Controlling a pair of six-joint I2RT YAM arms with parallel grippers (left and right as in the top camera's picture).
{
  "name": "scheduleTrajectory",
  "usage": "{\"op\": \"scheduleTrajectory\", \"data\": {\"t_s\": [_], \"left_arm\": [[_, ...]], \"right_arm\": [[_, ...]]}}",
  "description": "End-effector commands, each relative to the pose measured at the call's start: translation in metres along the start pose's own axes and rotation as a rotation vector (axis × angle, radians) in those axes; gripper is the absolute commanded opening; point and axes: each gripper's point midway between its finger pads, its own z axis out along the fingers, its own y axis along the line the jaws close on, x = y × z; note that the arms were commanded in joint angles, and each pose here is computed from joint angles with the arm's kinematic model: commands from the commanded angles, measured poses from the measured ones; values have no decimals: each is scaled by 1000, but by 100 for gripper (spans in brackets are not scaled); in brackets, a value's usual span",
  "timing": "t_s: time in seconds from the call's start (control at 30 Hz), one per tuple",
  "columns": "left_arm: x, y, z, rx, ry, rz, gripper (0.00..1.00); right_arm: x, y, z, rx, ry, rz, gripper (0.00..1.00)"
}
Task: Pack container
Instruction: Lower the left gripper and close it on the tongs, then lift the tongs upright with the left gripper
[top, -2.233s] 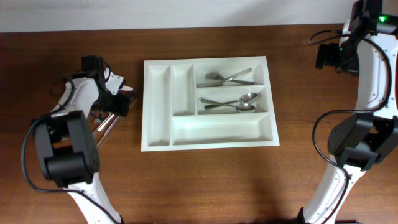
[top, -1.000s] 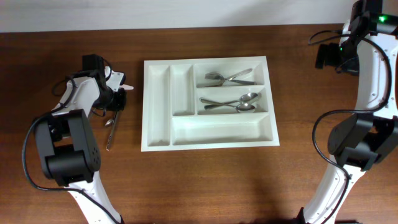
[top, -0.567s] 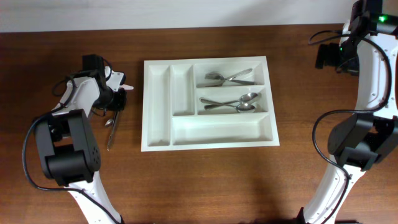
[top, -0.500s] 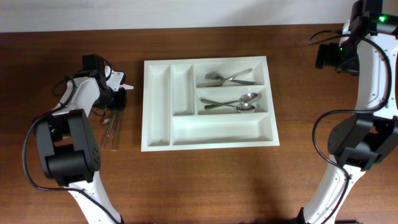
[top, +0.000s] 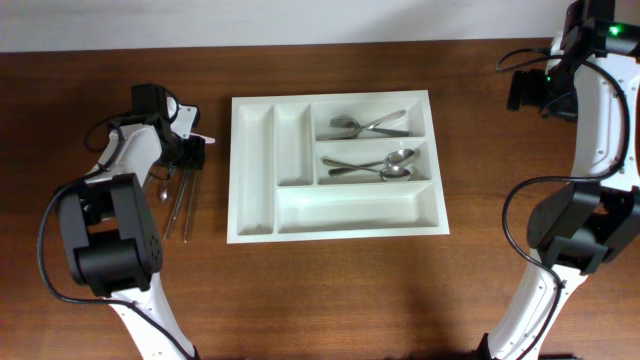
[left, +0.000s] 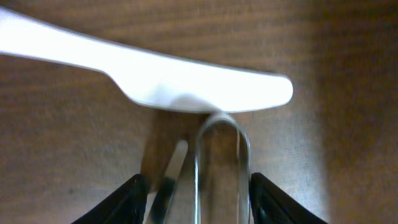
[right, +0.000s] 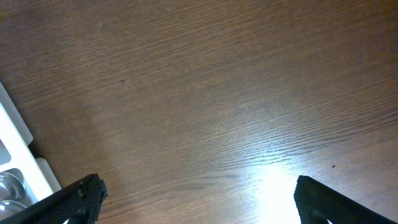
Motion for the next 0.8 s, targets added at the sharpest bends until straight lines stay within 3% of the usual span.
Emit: {"op": "scheduleTrajectory", "data": {"t_s": [0.0, 0.33, 0.57, 0.77], "left_arm": [[0, -4, 11, 30, -6, -3, 56], [-13, -27, 11, 107, -55, 30, 57], [-18, -58, 13, 125, -61, 177, 58], [-15, -55, 14, 96, -41, 180, 58]], "right_arm": [[-3, 1, -15, -4, -35, -8, 98], [-3, 1, -15, -4, -35, -8, 99], [-3, 1, -15, -4, -35, -8, 99], [-3, 1, -15, -4, -35, -8, 99]]}}
